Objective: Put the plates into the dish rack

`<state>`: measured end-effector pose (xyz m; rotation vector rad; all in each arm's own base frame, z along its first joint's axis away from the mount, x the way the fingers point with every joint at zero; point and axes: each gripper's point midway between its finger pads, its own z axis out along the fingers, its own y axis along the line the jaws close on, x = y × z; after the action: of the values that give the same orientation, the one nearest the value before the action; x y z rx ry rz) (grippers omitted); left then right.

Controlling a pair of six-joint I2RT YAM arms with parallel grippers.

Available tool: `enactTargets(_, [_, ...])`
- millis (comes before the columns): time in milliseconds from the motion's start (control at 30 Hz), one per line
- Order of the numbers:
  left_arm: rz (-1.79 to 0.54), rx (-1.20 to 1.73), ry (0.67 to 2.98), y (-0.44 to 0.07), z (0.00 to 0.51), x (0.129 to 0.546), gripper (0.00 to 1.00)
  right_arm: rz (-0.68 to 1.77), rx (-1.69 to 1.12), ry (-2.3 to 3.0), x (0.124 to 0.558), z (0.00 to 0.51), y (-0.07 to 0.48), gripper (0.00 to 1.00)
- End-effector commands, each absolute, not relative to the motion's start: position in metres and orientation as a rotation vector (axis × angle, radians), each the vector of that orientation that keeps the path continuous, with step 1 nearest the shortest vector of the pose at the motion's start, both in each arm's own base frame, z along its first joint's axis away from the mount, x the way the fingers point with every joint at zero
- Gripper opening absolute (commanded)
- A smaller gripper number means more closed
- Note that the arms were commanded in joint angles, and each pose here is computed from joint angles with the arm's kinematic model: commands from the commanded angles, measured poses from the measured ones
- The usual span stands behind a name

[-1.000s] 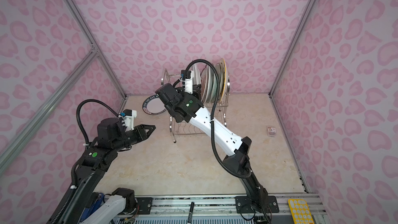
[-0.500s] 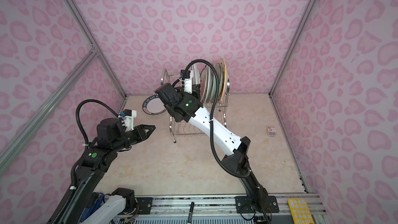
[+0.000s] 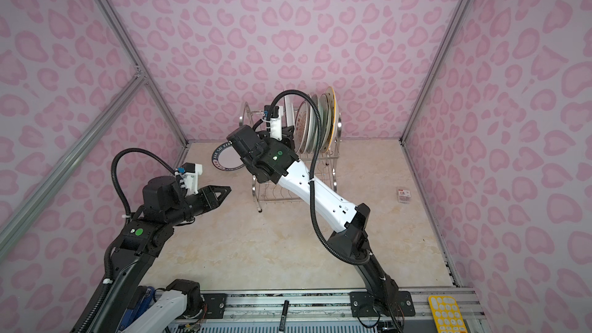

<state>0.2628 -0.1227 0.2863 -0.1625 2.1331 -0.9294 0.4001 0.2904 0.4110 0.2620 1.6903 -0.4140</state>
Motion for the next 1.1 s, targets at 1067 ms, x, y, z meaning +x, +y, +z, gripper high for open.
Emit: enactTargets(1067, [-0.886,-0.184,2.13,-0.116,0.286,0.263,0.43,-0.335,0.187,1.629,0.372,0.459,0.302,0.44])
